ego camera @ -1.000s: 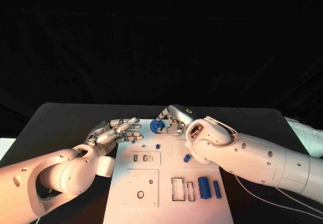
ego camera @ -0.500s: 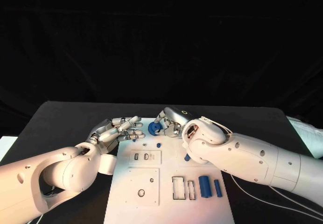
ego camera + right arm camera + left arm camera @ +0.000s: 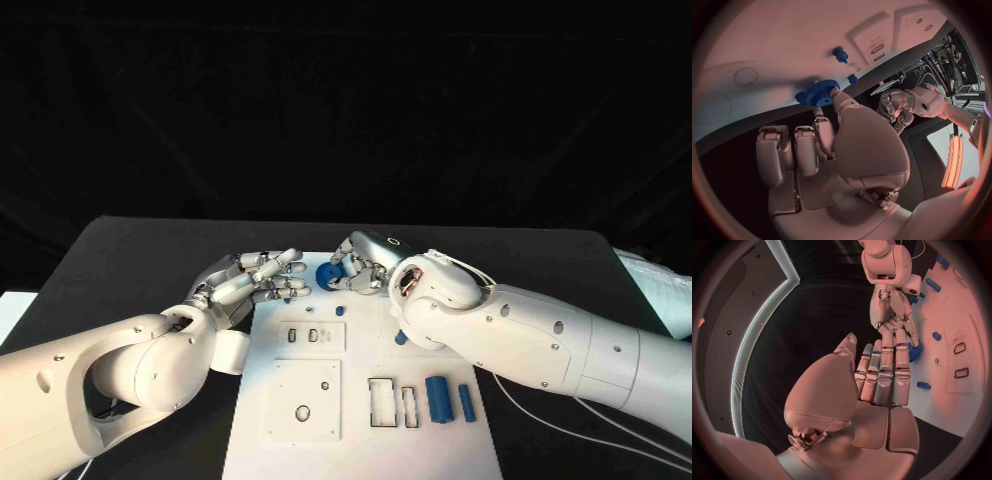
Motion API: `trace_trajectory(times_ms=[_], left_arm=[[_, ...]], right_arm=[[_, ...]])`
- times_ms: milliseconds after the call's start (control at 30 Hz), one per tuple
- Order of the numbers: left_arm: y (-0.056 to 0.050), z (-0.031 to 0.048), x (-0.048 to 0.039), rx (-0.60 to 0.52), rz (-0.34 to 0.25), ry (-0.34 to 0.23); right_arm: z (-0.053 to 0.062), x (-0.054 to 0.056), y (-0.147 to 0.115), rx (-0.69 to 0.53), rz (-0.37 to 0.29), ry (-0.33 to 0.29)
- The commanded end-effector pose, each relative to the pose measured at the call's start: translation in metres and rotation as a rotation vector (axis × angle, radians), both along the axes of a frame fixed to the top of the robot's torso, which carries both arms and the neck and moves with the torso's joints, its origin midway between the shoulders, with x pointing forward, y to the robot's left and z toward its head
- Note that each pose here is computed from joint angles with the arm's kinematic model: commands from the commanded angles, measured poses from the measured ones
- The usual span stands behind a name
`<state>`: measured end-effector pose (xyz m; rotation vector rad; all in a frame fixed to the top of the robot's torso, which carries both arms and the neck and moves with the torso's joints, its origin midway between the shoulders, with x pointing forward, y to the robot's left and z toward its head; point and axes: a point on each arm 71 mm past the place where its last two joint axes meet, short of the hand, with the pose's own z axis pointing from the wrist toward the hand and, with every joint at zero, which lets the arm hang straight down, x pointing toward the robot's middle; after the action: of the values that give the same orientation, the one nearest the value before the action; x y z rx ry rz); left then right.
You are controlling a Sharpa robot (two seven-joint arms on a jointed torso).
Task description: Assemble the parts on the task board
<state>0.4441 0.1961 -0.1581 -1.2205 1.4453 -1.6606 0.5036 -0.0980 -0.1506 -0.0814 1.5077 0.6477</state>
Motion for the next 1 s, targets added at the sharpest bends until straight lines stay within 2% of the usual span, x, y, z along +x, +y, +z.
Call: trace_trajectory(times_ms=[33,400,567,700,833,900,1000], left_arm=[[-0.002,0.0013,-0.0005,-0.010,-0.019,-0.003],[-0.002,0.0013,-0.0005,-0.010,-0.018,-0.003],[-0.002,0.0012,-0.0004,-0.010,-0.018,-0.003],[-0.001,0.0011,-0.0002,-0.009,-0.017,-0.003],[0.001,0.0012,-0.0002,-0.008,-0.013,-0.003],[0.002,0.0012,-0.0004,-0.007,-0.010,-0.003],[0.005,0.0011,-0.0002,-0.005,-0.004,-0.003]], right_arm=[[0.000,0.001,0.000,-0.005,-0.005,-0.010],[0.000,0.000,-0.001,0.003,-0.002,-0.009],[0.002,-0.002,-0.004,0.030,-0.002,-0.035],[0.003,-0.008,-0.014,0.080,0.003,-0.056],[0.006,-0.016,-0.037,0.126,0.026,-0.041],[0.009,-0.021,-0.060,0.145,0.054,-0.012],[0.013,-0.024,-0.091,0.160,0.063,0.020]])
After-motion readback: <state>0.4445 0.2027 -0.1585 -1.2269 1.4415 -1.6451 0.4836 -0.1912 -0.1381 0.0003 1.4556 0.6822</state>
